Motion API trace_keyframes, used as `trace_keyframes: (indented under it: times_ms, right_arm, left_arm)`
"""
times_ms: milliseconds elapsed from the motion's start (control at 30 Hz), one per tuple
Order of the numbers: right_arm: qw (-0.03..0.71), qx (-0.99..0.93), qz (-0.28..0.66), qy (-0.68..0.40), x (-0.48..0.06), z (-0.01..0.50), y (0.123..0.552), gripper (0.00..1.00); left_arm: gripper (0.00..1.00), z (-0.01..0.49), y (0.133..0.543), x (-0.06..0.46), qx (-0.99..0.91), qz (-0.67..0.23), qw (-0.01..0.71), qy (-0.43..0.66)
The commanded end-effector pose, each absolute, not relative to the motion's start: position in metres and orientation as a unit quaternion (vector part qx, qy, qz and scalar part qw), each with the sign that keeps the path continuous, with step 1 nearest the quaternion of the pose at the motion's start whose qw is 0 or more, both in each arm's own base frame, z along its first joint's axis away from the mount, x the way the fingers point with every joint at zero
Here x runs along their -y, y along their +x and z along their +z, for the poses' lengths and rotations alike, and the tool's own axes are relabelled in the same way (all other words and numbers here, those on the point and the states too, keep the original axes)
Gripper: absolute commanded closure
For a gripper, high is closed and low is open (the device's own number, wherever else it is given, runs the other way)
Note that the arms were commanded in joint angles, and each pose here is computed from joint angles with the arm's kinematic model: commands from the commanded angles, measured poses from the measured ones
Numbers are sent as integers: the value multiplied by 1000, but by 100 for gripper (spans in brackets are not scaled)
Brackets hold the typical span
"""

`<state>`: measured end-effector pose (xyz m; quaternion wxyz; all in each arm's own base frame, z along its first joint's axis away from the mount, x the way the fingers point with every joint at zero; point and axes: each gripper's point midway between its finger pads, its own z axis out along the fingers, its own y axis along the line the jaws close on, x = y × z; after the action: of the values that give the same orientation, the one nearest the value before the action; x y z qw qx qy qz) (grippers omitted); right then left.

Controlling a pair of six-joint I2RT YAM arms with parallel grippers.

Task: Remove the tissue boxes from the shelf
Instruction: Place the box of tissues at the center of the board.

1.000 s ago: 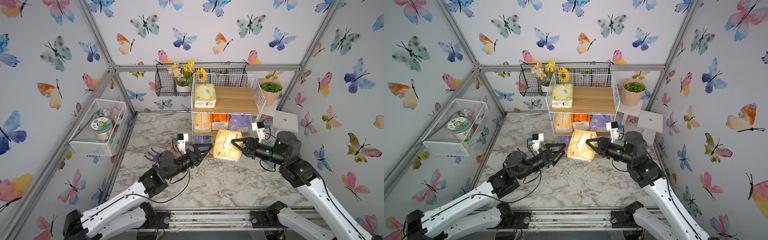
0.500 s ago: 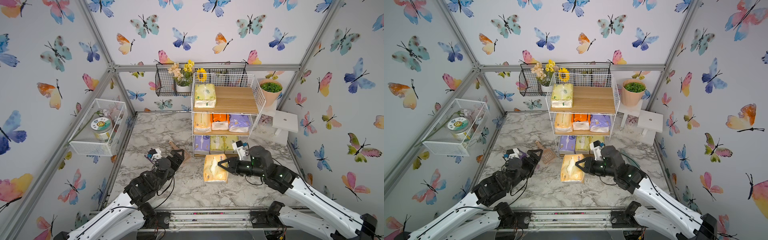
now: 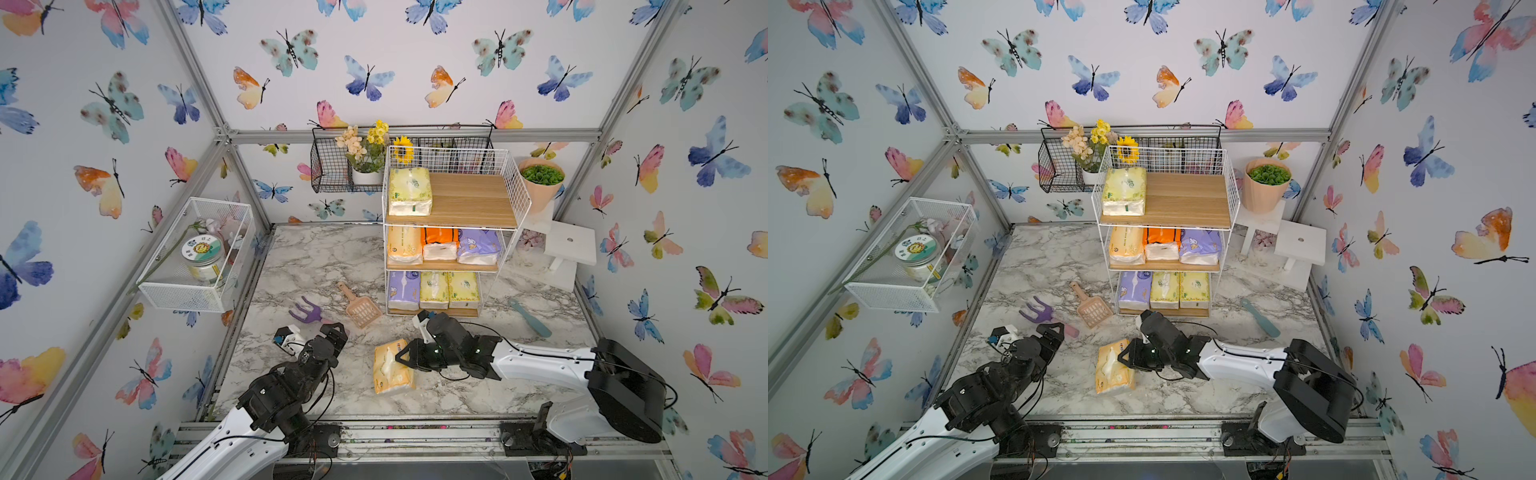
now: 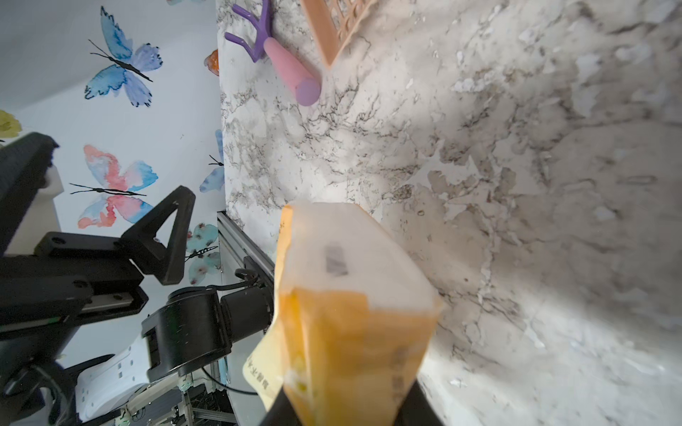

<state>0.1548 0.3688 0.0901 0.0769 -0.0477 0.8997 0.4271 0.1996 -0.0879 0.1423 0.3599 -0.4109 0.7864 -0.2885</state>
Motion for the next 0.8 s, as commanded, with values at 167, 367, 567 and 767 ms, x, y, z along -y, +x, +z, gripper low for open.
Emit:
trace_keyframes:
  times_ms: [167,367,567,767]
  right_arm:
    - [63,-880,465,-68,-420,91,163,81]
    - [24,-902,425,-69,-428,58,161,78]
    - [23,-930,363,-48,-405,43,161,57]
    - [69,-948,309,-31,-371,54,168,37]
  left_arm:
    - [6,101,186,90,-791,-289,300,-448]
    - [6,97,186,88,-794,-277,302,-448]
    - [6,96,189,90,-798,-272,307,-442]
    - [6,100,197,98,-805,-273,313,-424]
